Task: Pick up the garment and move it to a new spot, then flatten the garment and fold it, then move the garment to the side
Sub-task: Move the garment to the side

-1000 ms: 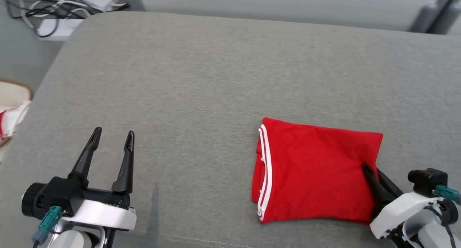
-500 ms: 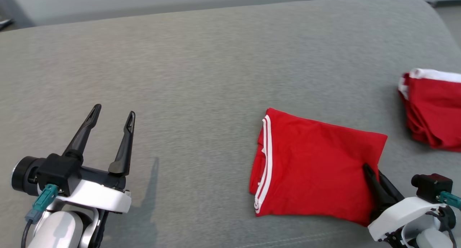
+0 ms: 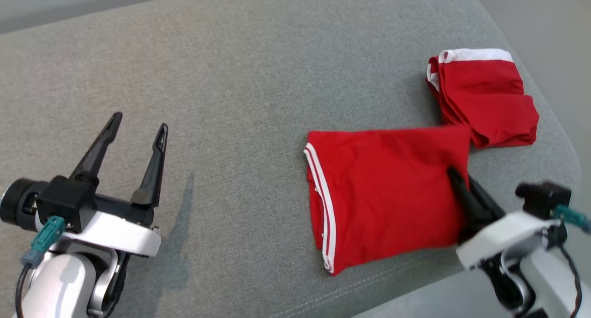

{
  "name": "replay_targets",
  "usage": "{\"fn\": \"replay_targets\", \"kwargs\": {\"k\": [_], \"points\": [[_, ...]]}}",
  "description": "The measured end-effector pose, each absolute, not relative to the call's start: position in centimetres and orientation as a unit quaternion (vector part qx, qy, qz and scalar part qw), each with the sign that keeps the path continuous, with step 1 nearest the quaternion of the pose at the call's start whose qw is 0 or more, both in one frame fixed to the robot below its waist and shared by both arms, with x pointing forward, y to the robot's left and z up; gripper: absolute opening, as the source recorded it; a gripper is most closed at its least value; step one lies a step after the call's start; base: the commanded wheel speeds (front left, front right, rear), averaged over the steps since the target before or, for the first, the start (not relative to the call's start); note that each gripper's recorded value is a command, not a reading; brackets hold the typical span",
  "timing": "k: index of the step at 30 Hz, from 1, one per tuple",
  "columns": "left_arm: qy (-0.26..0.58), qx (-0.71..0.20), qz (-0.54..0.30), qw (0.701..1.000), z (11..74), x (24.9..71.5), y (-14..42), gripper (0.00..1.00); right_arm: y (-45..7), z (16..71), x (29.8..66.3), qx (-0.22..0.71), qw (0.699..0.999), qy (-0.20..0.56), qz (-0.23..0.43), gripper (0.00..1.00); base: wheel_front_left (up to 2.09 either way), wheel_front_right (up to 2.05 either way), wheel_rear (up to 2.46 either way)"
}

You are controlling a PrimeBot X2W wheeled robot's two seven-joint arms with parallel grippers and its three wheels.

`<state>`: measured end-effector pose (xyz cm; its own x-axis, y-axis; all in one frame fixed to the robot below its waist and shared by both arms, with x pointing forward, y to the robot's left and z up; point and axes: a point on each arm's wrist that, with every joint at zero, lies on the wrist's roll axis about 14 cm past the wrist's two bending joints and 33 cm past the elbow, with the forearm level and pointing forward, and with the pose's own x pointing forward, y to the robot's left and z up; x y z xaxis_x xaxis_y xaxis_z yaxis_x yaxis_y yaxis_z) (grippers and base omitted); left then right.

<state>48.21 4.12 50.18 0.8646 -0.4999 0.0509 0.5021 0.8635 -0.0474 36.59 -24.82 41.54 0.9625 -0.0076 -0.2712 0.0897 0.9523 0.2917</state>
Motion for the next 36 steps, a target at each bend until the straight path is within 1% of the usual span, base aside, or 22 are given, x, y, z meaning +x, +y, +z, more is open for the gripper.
{"fn": "replay_targets", "kwargs": {"k": [4,5,11,15,18,22,27,30,33,34,36], "points": [[-0.018,-0.034,-0.268,0.963,49.7,48.9,3.4,1.00,-24.9,44.9,40.0,0.116,0.989,0.095,0.015,0.00,0.00,0.00,0.00],[-0.015,-0.034,-0.272,0.962,49.3,49.0,3.1,1.00,-25.2,46.7,41.7,0.098,0.991,0.082,0.035,0.00,0.00,0.00,0.00],[-0.011,-0.036,-0.272,0.962,48.4,50.0,2.9,1.00,-25.9,51.6,45.8,0.031,0.990,0.090,0.100,0.00,0.00,0.00,0.00],[-0.007,-0.040,-0.273,0.961,47.5,50.7,2.6,1.00,-27.0,54.0,48.1,0.008,0.989,0.098,0.114,0.00,0.00,0.00,0.00],[-0.005,-0.045,-0.280,0.959,47.2,50.9,2.1,1.00,-29.6,54.1,48.9,-0.007,0.987,0.130,0.093,0.00,0.00,0.00,0.00],[-0.006,-0.043,-0.281,0.959,46.8,51.6,2.1,1.00,-34.1,52.9,49.3,-0.031,0.983,0.176,0.043,0.00,0.00,0.00,0.00],[0.001,-0.040,-0.284,0.958,45.6,52.2,2.2,1.00,-37.9,49.7,49.2,-0.037,0.974,0.223,-0.012,0.00,0.00,0.00,0.00],[0.005,-0.039,-0.283,0.958,45.0,52.4,2.3,1.00,-40.4,47.0,48.2,-0.034,0.963,0.262,-0.055,0.00,0.00,0.00,0.00],[0.007,-0.039,-0.281,0.959,44.8,52.6,2.5,1.00,-41.8,43.7,46.6,-0.013,0.946,0.309,-0.092,0.00,0.00,0.00,0.00],[0.008,-0.038,-0.281,0.959,44.7,52.6,2.5,1.00,-42.0,42.7,46.0,-0.013,0.941,0.325,-0.097,0.00,0.00,0.00,0.00],[0.007,-0.038,-0.281,0.959,44.7,52.7,2.5,1.00,-42.1,41.7,45.5,-0.008,0.937,0.334,-0.107,0.00,0.00,0.00,0.00]]}}
